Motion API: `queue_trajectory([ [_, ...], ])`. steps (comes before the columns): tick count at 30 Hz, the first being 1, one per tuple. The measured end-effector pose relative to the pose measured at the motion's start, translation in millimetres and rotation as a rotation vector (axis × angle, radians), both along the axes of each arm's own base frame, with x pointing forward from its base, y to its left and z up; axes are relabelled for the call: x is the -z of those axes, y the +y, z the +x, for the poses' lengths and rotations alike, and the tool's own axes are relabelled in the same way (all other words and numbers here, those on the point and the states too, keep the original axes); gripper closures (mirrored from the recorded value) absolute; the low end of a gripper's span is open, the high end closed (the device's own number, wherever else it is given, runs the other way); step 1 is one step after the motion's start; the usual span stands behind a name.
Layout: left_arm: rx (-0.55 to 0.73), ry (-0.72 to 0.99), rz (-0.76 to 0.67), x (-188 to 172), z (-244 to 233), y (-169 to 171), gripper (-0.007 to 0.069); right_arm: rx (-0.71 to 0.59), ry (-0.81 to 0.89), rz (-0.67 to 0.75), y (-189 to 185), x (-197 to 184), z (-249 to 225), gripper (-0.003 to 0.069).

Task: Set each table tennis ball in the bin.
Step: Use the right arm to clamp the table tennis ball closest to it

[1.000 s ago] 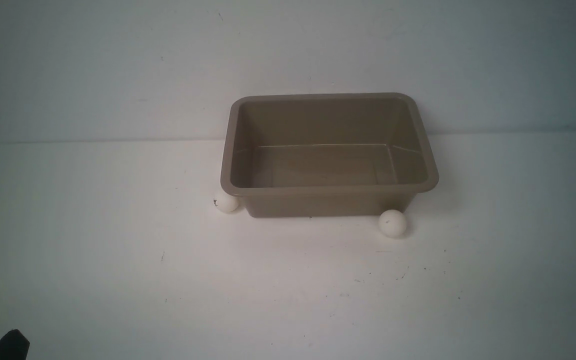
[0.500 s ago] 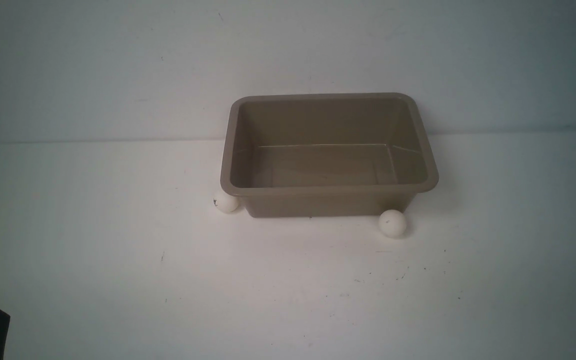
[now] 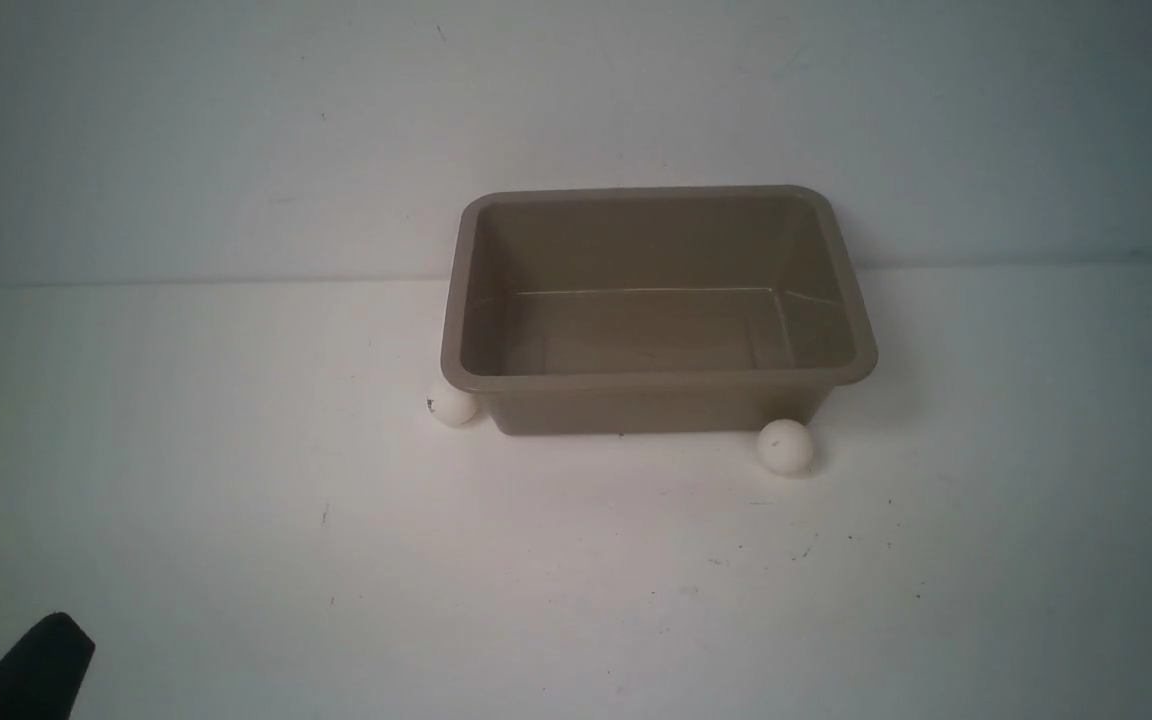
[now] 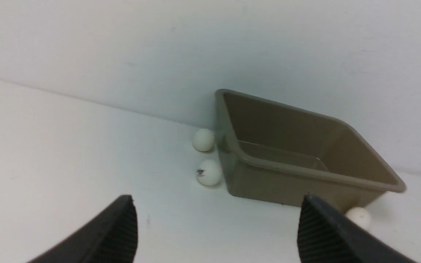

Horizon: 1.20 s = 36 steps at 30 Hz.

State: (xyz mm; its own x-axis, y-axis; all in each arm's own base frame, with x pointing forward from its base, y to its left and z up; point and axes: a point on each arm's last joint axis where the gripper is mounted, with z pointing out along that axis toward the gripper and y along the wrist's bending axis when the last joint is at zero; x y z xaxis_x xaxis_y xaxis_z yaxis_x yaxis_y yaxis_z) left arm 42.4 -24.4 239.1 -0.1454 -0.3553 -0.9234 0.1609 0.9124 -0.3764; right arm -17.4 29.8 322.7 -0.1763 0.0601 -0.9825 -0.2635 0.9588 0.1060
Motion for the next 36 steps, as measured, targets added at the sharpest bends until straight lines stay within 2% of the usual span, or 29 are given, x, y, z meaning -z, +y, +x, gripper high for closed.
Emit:
queue_trajectory([
  [7,0.173,-0.094,0.121,-40,-20,-17,0.0096,-0.117,0.114,-0.039,8,0,21,0.0095],
  [12,0.205,-0.106,0.183,-53,-28,-20,0.0134,-0.185,0.088,-0.053,13,-4,24,0.0095],
  [14,0.204,-0.059,0.266,-59,-26,-18,0.0156,-0.22,0.059,-0.062,16,-6,23,0.0095],
  [18,0.176,0.006,0.388,-58,-23,-12,0.0167,-0.249,0.045,-0.064,18,-7,22,0.0095],
  [21,0.176,0.044,0.418,-56,-21,-8,0.0168,-0.264,0.042,-0.052,19,-8,22,0.0095],
  [26,0.262,0.146,0.494,-50,-11,-5,0.0168,-0.309,0.041,-0.048,22,-8,20,0.0095],
  [30,0.341,0.222,0.481,-46,-1,-7,0.0168,-0.335,0.051,-0.057,23,-8,22,0.0095],
  [36,0.411,0.189,0.48,-48,4,-12,0.0168,-0.387,0.119,-0.058,22,-8,44,0.0095],
])
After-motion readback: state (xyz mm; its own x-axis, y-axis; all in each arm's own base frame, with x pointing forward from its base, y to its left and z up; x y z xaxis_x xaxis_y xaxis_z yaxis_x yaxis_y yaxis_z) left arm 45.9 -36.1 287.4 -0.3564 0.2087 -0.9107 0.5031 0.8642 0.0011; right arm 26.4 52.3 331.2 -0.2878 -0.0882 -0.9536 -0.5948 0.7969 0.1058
